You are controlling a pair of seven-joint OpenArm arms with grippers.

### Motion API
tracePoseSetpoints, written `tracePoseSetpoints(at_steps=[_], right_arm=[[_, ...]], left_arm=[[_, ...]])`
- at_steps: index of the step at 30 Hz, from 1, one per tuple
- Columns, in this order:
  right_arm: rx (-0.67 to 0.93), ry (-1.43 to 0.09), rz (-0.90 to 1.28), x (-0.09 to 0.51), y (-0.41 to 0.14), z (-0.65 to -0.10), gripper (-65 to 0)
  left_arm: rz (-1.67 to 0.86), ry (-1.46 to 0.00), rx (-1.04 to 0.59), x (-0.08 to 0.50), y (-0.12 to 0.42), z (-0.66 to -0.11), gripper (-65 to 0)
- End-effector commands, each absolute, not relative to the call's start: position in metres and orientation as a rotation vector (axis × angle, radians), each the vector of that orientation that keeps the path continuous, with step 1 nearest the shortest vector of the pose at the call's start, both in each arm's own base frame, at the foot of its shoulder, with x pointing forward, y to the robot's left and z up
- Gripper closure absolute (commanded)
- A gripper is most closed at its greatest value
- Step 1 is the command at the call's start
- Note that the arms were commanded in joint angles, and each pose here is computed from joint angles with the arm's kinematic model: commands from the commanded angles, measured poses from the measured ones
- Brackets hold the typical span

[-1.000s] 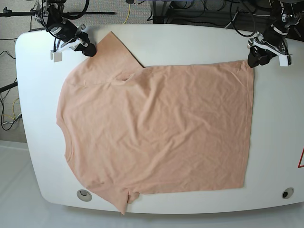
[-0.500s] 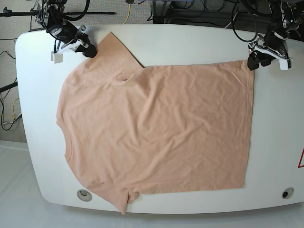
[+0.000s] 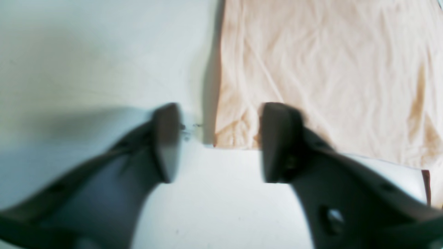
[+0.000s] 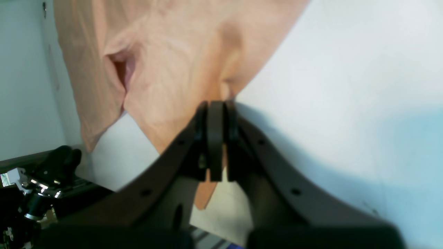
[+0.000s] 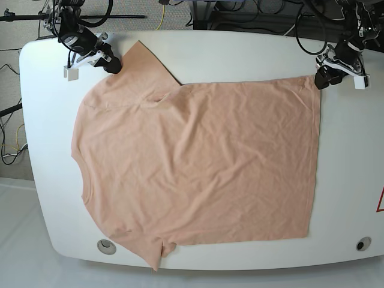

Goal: Fold the T-shirt properly
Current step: 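Close the left gripper on the hem corner edge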

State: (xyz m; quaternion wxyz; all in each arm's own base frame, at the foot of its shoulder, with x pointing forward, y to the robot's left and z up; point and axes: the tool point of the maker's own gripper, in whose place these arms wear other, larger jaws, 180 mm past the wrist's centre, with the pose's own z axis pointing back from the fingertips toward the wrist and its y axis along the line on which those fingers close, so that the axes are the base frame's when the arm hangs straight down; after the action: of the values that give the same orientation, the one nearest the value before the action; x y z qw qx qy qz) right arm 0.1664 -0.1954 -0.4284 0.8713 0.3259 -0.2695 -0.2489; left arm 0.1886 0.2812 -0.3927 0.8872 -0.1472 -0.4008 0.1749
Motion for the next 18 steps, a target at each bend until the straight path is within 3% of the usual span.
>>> tracePoseSetpoints(at_steps=[1,5,11,18], right_arm=[[0.672,-0.581,-0.504,0.170,-0.200,-0.422,0.0],[0.669,-0.568,-0.506,0.166,-0.200,-0.425,0.0],[0.668,-0.570,-0.503,0.167,-0.200,-0.425,0.0],[0.672,-0.562,-0.506,0.165,-0.197,-0.426,0.0]], left_arm=[[0.356,-0.877,-0.320,0.194,0.285,-0.382,-26.9],[0.371,-0.878,-0.349,0.194,0.283,-0.384,-27.5],[0.406,-0.871,-0.354,0.191,0.288,-0.391,-34.8],[0.397,-0.838,-0.354,0.193,0.284,-0.402,-35.6]])
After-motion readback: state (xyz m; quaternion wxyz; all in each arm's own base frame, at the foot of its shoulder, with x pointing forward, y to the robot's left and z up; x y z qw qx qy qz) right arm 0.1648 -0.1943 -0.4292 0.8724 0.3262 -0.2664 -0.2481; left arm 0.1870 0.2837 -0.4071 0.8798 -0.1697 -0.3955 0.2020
